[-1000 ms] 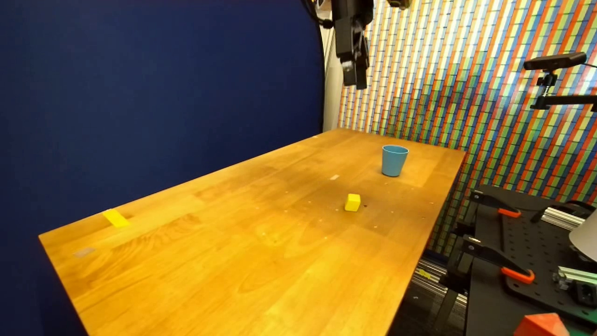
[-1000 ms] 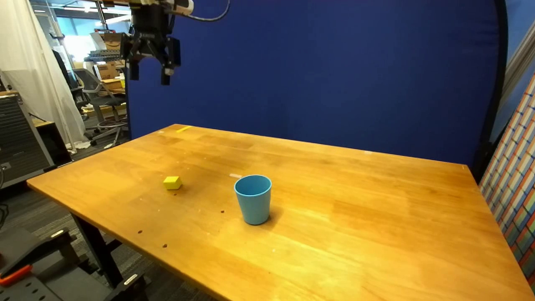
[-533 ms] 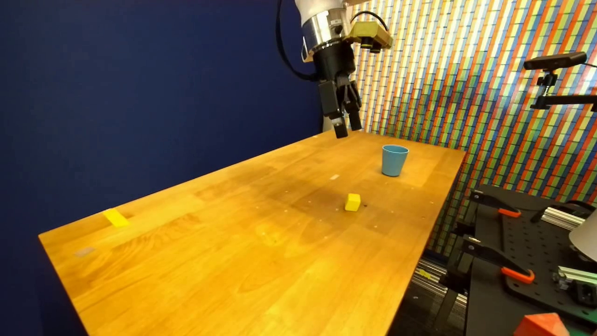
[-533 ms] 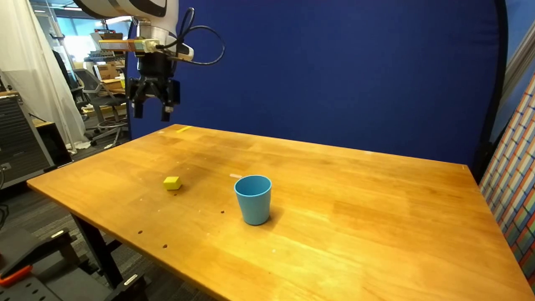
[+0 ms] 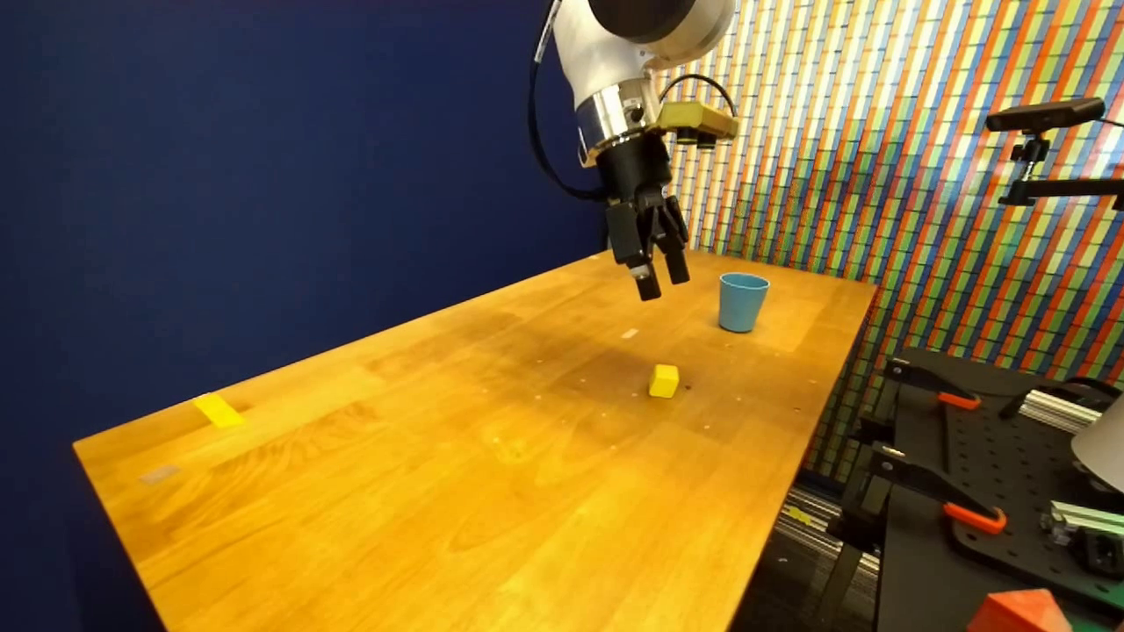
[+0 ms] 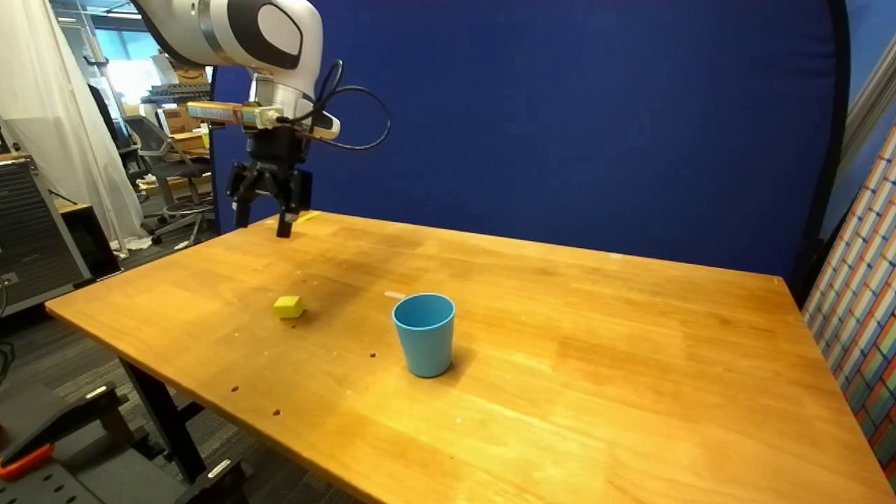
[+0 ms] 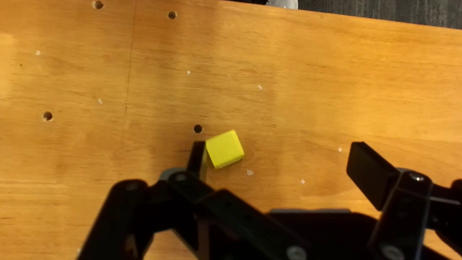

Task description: Put the cube in the cup

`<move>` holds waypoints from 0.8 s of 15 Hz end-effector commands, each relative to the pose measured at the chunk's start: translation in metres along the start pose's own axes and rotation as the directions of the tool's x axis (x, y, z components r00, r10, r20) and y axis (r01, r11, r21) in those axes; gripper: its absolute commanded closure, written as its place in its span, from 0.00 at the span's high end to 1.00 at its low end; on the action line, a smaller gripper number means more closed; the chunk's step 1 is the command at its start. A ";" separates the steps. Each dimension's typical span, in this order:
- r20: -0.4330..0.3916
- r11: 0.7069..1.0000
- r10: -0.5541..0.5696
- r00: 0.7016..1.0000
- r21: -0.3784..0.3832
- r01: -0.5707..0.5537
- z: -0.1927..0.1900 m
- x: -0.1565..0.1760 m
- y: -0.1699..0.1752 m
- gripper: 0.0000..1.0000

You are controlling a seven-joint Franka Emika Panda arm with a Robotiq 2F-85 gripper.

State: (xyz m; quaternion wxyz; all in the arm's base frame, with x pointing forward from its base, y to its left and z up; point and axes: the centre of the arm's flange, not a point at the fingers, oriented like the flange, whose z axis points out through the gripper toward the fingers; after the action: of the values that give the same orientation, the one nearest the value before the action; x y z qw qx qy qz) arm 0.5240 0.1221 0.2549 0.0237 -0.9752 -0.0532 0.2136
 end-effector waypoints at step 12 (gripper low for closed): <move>0.152 0.989 0.145 0.978 -0.064 -0.136 0.099 0.059 0.020 1.00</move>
State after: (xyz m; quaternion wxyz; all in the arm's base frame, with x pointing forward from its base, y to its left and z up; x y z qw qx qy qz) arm 0.5174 0.1082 0.1502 0.0048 -0.9588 -0.0054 0.2839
